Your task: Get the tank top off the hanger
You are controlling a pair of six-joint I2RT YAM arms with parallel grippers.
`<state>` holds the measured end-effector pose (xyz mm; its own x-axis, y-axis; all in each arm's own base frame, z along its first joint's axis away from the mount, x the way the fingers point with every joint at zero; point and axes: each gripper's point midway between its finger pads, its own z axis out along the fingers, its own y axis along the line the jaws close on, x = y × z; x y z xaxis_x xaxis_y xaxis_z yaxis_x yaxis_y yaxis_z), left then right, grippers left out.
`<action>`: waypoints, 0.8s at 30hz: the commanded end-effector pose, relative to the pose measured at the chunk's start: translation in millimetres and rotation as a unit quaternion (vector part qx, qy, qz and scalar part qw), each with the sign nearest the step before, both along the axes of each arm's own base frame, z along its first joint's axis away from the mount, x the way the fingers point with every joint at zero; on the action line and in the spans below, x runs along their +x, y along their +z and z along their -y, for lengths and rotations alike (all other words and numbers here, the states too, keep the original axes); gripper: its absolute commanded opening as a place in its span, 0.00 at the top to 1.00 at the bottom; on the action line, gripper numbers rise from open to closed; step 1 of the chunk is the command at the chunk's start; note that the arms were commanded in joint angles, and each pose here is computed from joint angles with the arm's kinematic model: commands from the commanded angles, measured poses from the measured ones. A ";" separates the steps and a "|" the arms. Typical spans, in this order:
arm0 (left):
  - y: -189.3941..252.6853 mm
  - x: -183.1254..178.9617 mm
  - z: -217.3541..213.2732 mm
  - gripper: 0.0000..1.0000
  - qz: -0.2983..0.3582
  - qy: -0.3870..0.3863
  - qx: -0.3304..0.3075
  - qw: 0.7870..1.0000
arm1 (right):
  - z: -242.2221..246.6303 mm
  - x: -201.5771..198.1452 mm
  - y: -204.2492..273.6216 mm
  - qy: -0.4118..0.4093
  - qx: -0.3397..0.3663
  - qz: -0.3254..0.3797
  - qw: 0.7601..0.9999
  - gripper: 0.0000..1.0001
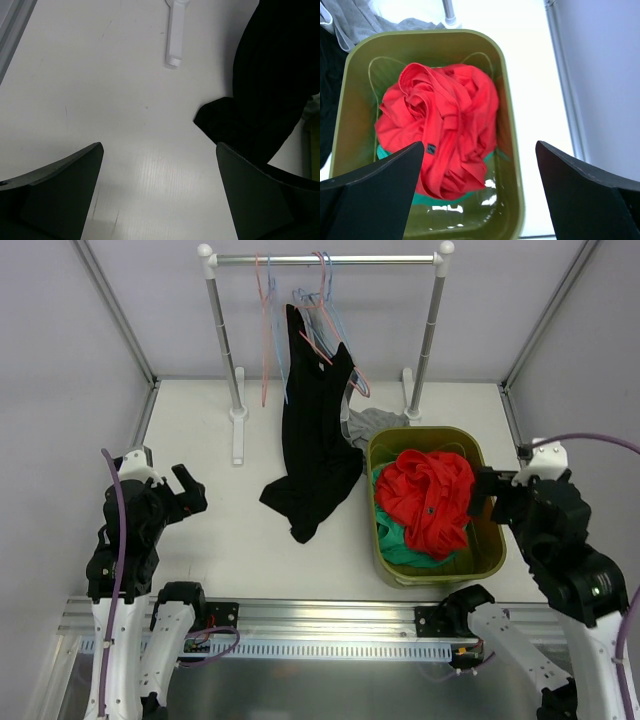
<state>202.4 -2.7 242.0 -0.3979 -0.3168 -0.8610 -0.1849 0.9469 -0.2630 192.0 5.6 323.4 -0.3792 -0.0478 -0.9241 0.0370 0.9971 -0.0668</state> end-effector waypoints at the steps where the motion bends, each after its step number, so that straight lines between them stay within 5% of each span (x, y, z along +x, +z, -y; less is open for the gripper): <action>1: 8.4 2.0 -2.2 0.01 0.013 -0.005 0.016 1.000 | 23.8 -36.2 10.7 -0.010 -0.026 0.018 0.999 0.00; 10: -7.4 -4.6 -2.2 0.01 0.012 0.004 0.008 1.000 | 43.2 -63.9 -12.5 -0.033 -0.034 0.020 0.999 0.01; 24: -3.2 -9.0 10.9 0.01 0.036 -0.028 0.003 0.999 | 35.7 -49.1 -43.3 -0.049 -0.017 -0.008 0.999 0.00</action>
<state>190.6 -10.0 232.5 -0.3831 -0.2885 -0.8775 -0.1372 0.9572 -0.2548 135.0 -31.3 276.6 -0.4208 -0.0719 -0.9043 0.1048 0.9863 -0.1272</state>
